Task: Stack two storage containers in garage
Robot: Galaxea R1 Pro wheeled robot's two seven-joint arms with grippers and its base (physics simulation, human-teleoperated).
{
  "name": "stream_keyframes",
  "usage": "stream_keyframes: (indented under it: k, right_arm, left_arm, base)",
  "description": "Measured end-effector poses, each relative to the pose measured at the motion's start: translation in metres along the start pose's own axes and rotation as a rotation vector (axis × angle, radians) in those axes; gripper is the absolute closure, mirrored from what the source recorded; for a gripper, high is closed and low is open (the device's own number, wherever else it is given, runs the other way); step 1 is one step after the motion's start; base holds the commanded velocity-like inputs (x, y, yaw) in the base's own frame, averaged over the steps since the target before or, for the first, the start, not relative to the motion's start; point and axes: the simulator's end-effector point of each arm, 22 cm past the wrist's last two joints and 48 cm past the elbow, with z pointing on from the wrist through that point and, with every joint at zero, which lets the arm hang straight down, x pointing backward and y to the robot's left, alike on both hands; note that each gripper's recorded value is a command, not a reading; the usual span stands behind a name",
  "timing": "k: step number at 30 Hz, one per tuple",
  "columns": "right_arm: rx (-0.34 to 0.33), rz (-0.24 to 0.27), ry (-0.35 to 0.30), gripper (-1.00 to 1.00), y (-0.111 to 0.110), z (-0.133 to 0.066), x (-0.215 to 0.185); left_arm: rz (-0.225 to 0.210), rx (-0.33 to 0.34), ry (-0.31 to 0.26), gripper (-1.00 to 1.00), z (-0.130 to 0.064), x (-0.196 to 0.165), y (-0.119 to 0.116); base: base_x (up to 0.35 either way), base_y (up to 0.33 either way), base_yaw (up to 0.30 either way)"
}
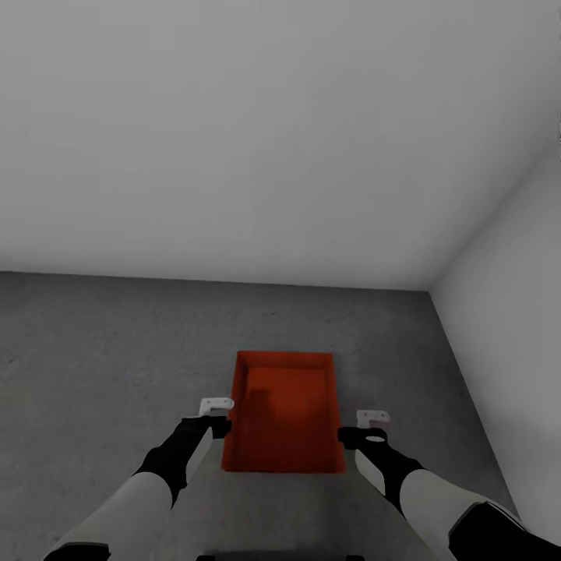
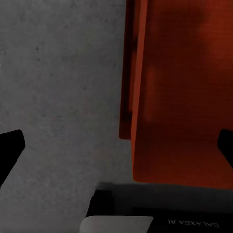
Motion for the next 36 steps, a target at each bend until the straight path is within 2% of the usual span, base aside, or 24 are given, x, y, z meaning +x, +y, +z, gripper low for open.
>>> stream_keyframes:
  k: [20,36]
  right_arm:
    - [0.003,0.002,-0.013,-1.0,-0.0024,-0.0037,-0.007]
    - [0.002,0.002,-0.012,-1.0,-0.0022,-0.0033,-0.0071]
  left_arm:
    - [-0.001,0.0,-0.016,-1.0,-0.0052,-0.0076,0.0006]
    - [-0.003,0.005,-0.015,-1.0,-0.0053,-0.0087,-0.0008]
  base:
    - [-0.008,0.002,0.0]
    - [-0.286,0.109,0.0]
